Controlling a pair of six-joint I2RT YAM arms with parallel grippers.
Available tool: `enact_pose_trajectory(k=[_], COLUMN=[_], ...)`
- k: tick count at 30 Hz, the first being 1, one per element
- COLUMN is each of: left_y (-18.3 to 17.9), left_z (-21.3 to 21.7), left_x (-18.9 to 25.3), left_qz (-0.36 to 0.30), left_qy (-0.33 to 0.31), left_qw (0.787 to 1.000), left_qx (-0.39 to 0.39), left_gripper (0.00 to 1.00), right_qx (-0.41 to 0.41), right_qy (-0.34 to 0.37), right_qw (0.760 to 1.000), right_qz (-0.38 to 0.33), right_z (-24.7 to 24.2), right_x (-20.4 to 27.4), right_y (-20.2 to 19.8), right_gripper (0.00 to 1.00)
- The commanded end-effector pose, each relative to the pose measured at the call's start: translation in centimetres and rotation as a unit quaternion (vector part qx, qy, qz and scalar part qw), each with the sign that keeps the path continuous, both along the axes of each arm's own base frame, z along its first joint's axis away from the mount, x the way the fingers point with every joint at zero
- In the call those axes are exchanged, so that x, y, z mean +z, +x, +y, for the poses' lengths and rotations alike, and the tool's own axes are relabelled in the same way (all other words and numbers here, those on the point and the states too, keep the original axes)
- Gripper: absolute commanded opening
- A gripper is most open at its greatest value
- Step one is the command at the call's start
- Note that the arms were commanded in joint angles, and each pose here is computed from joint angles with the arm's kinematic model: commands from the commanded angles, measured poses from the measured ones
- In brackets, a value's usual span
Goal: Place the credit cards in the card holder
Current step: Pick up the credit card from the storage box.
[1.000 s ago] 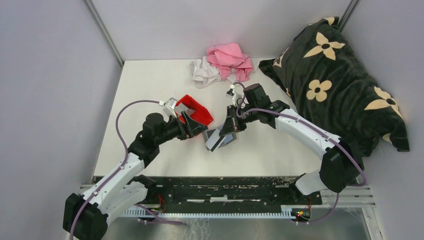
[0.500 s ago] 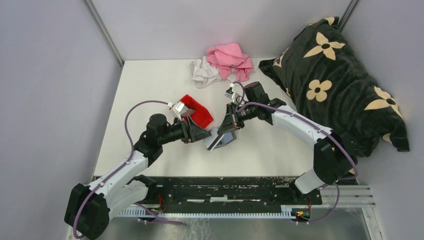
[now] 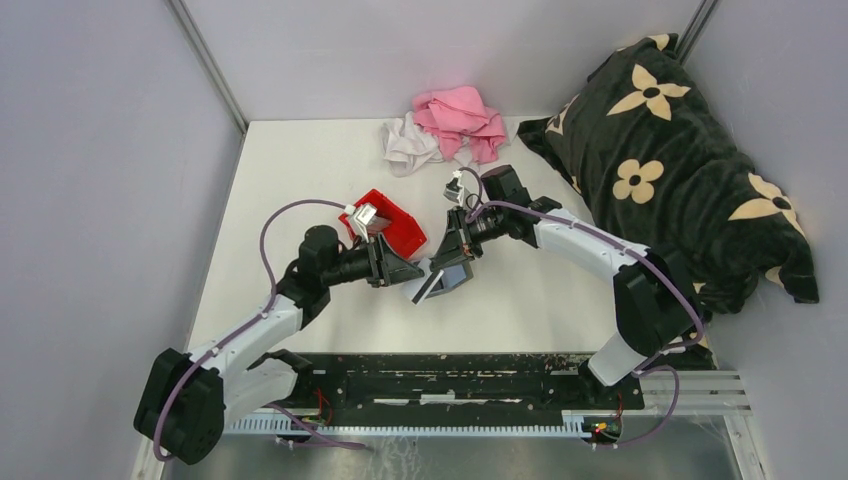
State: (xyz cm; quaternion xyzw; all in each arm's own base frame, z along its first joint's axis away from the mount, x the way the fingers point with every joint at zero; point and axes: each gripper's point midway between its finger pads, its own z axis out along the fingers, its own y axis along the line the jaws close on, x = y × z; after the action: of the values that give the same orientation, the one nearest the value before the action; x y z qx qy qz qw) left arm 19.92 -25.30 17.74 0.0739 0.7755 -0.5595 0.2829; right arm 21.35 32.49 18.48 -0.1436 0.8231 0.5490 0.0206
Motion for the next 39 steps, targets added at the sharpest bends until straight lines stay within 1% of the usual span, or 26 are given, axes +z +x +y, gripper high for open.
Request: enact_pose_trajectory(k=[1,4,11,14,16,17,18,19,21,23,26,30,35,39], left_y=[-0.8,-1.1,-1.3,-1.1,-0.5,-0.3,0.0,0.2,0.7,1.1,1.7,2.6,4.0,5.2], left_z=[-0.6,-0.6,-0.5,-0.6,-0.5,-0.4,-0.4,-0.3,-0.3,-0.3,-0.2,-0.1,0.1,-0.1], left_x=[1.3,1.0,0.4,0.4,0.1,-0.1,-0.3,-0.6,-1.2,-2.1,-3.5,-5.2,-6.5,-7.5], left_qz=[-0.026,-0.019,-0.007,-0.004,0.002,0.006,0.009,0.013,0.018,0.023,0.033,0.046,0.053,0.055], left_qy=[-0.026,-0.030,-0.033,-0.042,-0.043,-0.044,-0.046,-0.046,-0.039,-0.029,-0.012,0.011,0.037,0.060], left_qw=[0.999,0.999,0.999,0.999,0.999,0.999,0.999,0.998,0.998,0.996,0.992,0.983,0.966,0.952], left_qx=[-0.033,-0.038,-0.035,-0.029,-0.009,0.003,0.014,0.028,0.053,0.079,0.121,0.178,0.251,0.297], left_gripper=[0.45,0.34,0.04,0.03,0.03,0.03,0.03,0.03,0.03,0.03,0.03,0.03,0.03,0.03], right_qx=[0.010,0.005,0.002,0.003,-0.001,-0.003,-0.005,-0.006,-0.009,-0.012,-0.021,-0.041,-0.078,-0.096], right_qy=[0.036,0.037,0.038,0.037,0.032,0.028,0.024,0.020,0.009,-0.004,-0.016,-0.039,-0.115,-0.167], right_qw=[0.999,0.999,0.999,0.999,0.999,1.000,1.000,1.000,1.000,1.000,0.999,0.997,0.986,0.975], right_qz=[-0.029,-0.027,-0.020,-0.017,-0.016,-0.015,-0.014,-0.014,-0.016,-0.017,-0.025,-0.044,-0.092,-0.108], right_z=[0.9,0.9,1.2,1.4,1.4,1.3,1.3,1.3,1.1,0.9,0.7,0.1,-1.8,-3.2], right_x=[1.9,1.8,1.5,1.3,1.1,0.9,0.7,0.4,0.0,-0.5,-1.0,-1.6,-3.6,-5.4], right_y=[1.2,1.8,2.6,2.8,3.1,3.2,3.3,3.4,3.7,3.8,4.3,4.9,6.3,7.0], right_gripper=[0.01,0.01,0.01,0.01,0.02,0.05,0.11,0.20,0.30,0.35,0.39,0.41,0.41,0.34])
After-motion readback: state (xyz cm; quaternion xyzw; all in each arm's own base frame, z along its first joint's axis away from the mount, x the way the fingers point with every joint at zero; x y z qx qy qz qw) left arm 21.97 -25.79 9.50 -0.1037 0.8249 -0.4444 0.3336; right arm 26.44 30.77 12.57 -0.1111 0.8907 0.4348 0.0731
